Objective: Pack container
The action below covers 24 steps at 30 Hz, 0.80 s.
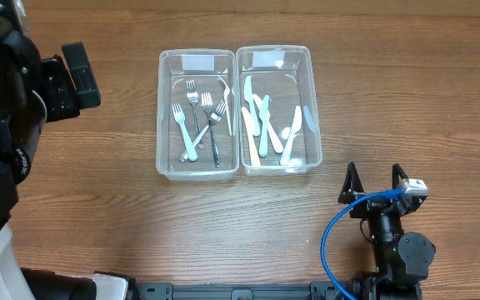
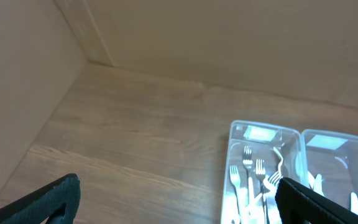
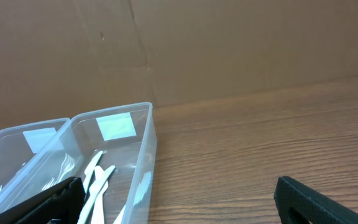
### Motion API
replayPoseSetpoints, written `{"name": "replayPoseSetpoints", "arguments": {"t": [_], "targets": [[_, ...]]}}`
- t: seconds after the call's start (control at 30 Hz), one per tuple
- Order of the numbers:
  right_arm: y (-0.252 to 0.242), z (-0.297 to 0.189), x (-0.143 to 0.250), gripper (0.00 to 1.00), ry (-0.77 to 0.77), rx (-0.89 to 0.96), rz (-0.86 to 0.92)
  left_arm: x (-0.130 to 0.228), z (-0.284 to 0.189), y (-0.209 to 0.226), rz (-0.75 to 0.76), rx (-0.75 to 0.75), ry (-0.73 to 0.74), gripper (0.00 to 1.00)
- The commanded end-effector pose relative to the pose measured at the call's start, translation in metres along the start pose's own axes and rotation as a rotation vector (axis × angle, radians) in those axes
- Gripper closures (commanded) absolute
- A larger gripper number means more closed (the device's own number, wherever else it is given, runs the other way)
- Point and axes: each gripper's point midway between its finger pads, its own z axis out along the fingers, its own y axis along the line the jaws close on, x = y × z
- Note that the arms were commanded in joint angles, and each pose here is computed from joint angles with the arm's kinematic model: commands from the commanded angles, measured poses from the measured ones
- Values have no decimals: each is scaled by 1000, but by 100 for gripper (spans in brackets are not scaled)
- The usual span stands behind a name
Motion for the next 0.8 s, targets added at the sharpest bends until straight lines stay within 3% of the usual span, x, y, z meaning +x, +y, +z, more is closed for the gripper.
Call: {"name": "replayPoseSetpoints", "arguments": {"t": [0.0,0.4,0.77], "targets": [[0,0,1,0,-10,-1,-2,-2,4,4,21,-35,-1,0],[0,0,1,0,-10,-1,-2,-32,59,-16,24,-69,-95,0],[0,0,1,0,-10,-1,-2,-8,121,-26,-39,-50,-209,0]]}}
